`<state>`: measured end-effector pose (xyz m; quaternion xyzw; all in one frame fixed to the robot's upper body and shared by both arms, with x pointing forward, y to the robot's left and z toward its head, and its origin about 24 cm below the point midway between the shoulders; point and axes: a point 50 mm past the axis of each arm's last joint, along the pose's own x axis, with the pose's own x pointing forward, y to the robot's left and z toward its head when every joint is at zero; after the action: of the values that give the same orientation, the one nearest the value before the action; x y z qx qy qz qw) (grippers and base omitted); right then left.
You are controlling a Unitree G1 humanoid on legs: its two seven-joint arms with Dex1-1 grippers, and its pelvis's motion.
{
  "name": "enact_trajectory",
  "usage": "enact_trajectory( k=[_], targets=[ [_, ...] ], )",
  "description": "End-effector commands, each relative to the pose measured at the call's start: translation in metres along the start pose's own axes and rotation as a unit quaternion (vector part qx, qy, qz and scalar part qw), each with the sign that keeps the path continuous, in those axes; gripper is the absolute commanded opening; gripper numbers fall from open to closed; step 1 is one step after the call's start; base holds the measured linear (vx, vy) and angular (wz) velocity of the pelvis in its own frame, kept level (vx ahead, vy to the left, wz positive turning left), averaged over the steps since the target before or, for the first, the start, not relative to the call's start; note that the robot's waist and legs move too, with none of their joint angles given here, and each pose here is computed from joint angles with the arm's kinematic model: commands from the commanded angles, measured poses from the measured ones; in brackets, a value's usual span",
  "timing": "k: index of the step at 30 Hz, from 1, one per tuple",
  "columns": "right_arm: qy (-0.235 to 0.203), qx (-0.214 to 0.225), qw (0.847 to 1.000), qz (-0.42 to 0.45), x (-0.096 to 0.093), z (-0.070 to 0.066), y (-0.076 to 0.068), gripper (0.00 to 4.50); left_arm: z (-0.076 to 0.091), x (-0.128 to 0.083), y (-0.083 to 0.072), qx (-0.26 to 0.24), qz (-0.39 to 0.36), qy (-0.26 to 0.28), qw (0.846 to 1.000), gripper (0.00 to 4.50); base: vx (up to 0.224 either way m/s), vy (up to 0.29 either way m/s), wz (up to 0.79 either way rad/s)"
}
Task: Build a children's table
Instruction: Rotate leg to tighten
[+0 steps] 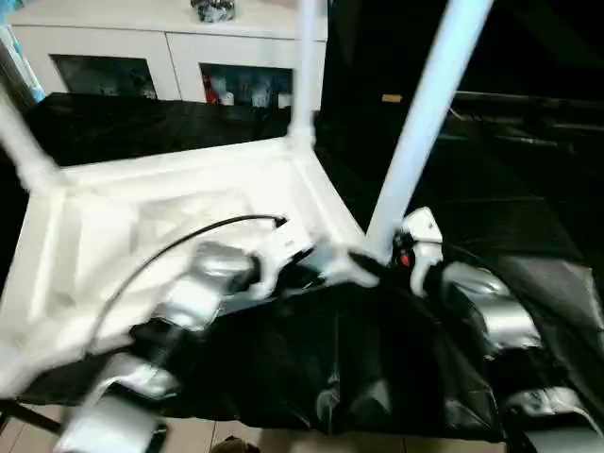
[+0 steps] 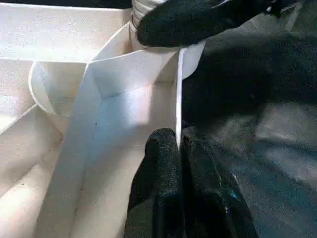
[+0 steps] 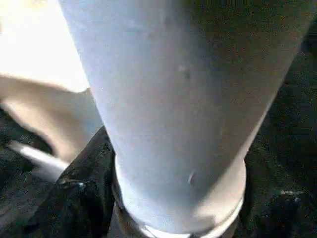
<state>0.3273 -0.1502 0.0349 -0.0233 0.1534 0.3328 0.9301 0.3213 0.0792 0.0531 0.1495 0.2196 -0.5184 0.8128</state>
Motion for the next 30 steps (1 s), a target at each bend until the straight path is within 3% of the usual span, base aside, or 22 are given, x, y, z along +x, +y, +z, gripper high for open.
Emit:
enact_trajectory(
  k=[1,5,7,15,21,30],
  targets=[
    [0.042,0.018,0.999,0.003,0.008,-0.019,0.013,2.76,0.015,0.005,0.004,-0.013,0.039,-0.037,0.998,0.00,0.000,0.000,0.00],
    [0.029,0.018,0.999,0.007,0.013,-0.017,0.018,2.76,0.017,0.010,-0.001,-0.008,0.035,-0.043,0.998,0.00,0.000,0.000,0.00],
    [0.019,0.021,1.000,0.013,0.013,-0.016,0.019,3.46,0.018,0.010,-0.005,0.001,0.020,-0.045,0.999,0.00,0.000,0.000,0.00],
    [0.013,-0.012,0.996,0.082,0.001,-0.010,0.020,4.05,0.016,-0.002,-0.010,0.030,-0.037,-0.060,0.997,0.00,0.000,0.000,0.00],
    [0.022,-0.052,0.983,0.177,-0.023,-0.010,0.020,4.05,0.014,-0.018,-0.015,0.060,-0.108,-0.072,0.990,0.00,0.000,0.000,0.00],
    [0.041,-0.057,0.967,0.247,-0.041,-0.007,0.020,4.05,0.006,-0.031,-0.020,0.065,-0.182,-0.053,0.980,0.00,0.000,0.000,0.00]
  ],
)
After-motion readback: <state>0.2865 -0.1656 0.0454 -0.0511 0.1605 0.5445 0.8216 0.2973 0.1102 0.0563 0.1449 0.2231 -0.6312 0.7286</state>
